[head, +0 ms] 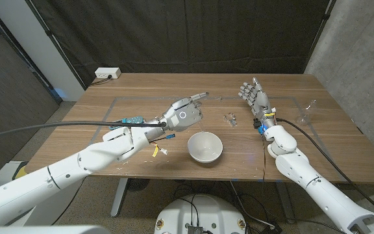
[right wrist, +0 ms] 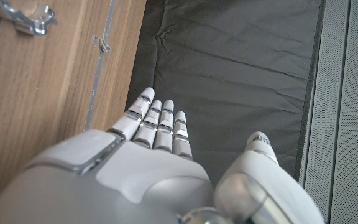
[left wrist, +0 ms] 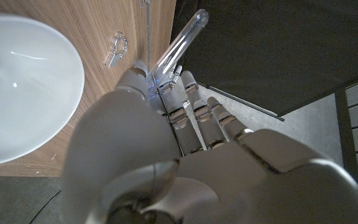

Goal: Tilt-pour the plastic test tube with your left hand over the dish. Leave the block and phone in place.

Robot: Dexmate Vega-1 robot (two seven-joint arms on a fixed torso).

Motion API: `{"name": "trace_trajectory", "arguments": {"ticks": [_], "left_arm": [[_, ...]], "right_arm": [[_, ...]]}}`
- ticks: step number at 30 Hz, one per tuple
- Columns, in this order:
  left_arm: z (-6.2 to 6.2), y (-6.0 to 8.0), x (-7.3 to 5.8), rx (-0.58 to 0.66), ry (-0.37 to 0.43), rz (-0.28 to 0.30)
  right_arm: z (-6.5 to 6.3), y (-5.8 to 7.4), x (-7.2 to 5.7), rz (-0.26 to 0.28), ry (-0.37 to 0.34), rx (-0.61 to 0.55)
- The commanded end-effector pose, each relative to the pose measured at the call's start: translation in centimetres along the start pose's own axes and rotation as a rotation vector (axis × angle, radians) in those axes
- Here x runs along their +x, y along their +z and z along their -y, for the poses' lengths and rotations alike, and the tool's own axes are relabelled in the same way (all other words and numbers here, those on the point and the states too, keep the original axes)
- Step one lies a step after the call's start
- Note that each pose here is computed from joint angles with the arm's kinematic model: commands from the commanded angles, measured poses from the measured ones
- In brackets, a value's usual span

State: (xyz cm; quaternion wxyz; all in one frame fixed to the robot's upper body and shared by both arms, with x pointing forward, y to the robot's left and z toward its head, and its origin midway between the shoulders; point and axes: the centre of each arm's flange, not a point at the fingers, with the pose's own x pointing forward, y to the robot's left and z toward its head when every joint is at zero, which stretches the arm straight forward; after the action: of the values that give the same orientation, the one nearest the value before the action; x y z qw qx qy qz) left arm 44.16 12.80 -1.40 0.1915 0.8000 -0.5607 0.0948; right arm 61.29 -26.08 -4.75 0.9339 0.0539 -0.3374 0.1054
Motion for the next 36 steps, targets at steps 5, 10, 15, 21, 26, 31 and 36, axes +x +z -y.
{"name": "trace_trajectory", "arguments": {"ticks": [5, 10, 15, 21, 26, 31, 36], "left_arm": [[-0.3, -0.1, 1.1, 0.156, 0.021, 0.112], [-0.5, -0.1, 1.2, 0.221, 0.023, 0.119], [-0.5, -0.1, 1.3, 0.302, 0.030, 0.133], [-0.4, 0.3, 1.5, 0.336, 0.032, 0.130], [-0.5, -0.1, 1.8, 0.214, -0.006, 0.092], [-0.2, -0.3, 2.2, 0.163, -0.013, 0.057], [0.3, -0.7, 2.4, 0.085, -0.039, 0.013]], "right_arm": [[-0.1, -0.1, 0.0, 0.005, -0.009, 0.008], [0.1, -0.5, -0.1, 0.009, -0.001, 0.043], [0.2, -0.6, -0.1, 0.000, -0.004, 0.023], [0.4, -0.9, -0.3, -0.015, -0.011, 0.024], [0.6, -1.1, -0.4, -0.022, -0.009, 0.025], [0.7, -1.0, -0.3, -0.023, -0.009, 0.021], [0.8, -0.9, -0.3, -0.026, -0.010, 0.018]]}}
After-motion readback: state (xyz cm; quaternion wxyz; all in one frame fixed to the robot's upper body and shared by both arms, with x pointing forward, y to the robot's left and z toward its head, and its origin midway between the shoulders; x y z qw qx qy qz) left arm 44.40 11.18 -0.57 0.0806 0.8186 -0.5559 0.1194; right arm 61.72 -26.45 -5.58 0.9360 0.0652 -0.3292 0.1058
